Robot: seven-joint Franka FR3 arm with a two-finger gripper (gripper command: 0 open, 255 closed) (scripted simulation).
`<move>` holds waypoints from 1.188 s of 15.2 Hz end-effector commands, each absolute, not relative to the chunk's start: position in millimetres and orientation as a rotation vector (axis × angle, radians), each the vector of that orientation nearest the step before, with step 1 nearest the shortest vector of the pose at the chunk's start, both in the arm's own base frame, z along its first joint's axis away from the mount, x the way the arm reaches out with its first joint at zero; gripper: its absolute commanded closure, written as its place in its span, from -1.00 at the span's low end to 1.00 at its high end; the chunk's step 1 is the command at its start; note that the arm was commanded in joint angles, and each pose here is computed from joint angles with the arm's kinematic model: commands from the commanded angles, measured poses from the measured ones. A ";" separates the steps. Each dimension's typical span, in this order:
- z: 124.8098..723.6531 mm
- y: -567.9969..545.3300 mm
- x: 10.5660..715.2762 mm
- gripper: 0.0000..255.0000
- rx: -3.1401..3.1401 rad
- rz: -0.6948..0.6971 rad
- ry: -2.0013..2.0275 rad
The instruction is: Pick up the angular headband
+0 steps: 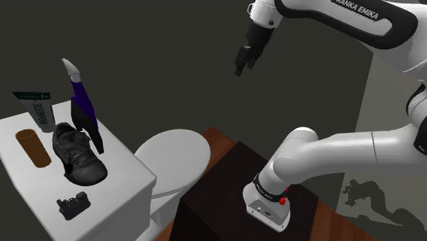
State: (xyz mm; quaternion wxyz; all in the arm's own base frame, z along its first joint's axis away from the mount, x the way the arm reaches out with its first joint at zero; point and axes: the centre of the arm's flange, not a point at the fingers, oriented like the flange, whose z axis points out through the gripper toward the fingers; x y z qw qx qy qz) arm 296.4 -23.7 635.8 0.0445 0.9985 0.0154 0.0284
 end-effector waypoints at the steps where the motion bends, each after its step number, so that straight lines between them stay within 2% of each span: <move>1: 635.8 -23.7 296.4 -1.00 3.051 0.087 0.047; 18: 571.4 151.9 416.8 -1.00 3.119 -0.038 0.010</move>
